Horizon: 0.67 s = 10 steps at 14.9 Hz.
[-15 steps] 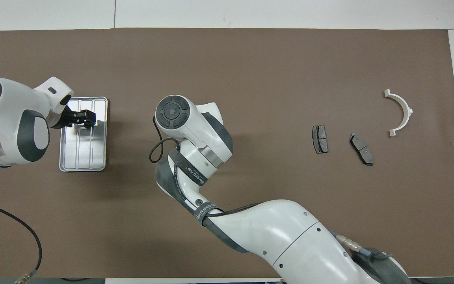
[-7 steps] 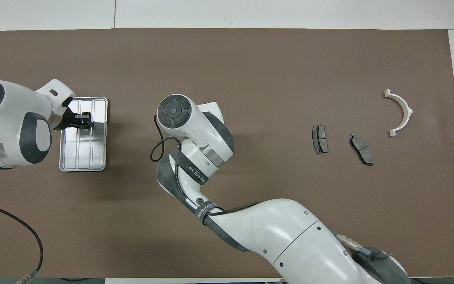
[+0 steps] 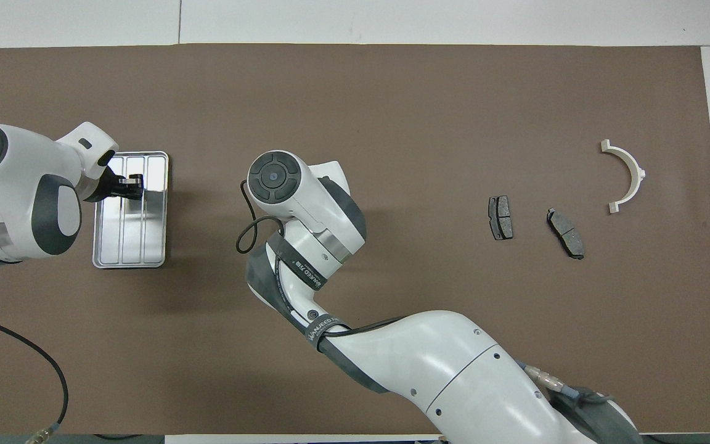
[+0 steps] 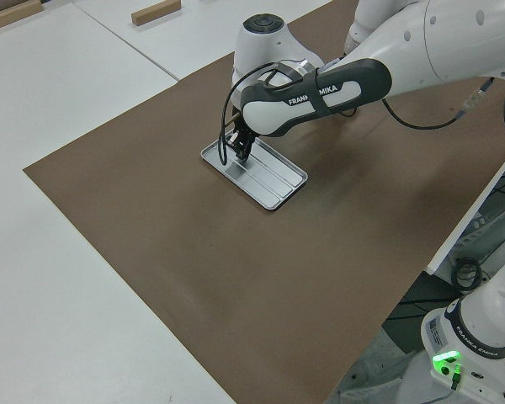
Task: Place bearing gear from tray to pile
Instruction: 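Grasp the second gear with the left gripper while the right gripper grasps the first, then place the gear by the white arc with the right gripper while the left gripper lifts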
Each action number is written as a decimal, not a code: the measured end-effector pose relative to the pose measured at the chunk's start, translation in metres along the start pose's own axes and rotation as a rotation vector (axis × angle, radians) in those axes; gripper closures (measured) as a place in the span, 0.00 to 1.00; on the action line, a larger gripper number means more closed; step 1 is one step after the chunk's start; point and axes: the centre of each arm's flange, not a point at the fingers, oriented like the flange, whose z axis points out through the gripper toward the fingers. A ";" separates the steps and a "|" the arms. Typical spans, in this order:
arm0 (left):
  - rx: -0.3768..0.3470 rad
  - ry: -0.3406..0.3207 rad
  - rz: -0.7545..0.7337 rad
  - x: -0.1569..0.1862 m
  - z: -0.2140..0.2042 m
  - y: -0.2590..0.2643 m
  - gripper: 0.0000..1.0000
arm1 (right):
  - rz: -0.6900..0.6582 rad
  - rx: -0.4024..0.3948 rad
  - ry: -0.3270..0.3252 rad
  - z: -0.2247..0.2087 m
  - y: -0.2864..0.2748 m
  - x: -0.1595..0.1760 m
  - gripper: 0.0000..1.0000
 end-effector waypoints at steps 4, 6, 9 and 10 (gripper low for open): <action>-0.011 0.032 0.005 0.037 -0.093 0.014 0.76 | 0.011 0.002 -0.012 -0.003 0.002 0.003 0.65; -0.017 0.044 -0.024 0.040 -0.106 0.037 0.76 | 0.015 0.003 -0.016 -0.003 0.002 0.003 0.65; -0.021 0.027 -0.072 0.032 -0.097 0.104 0.76 | 0.016 -0.038 -0.028 -0.008 0.012 0.015 0.65; -0.019 0.022 -0.081 0.029 -0.094 0.123 0.76 | -0.015 -0.060 -0.035 -0.019 0.023 0.033 0.65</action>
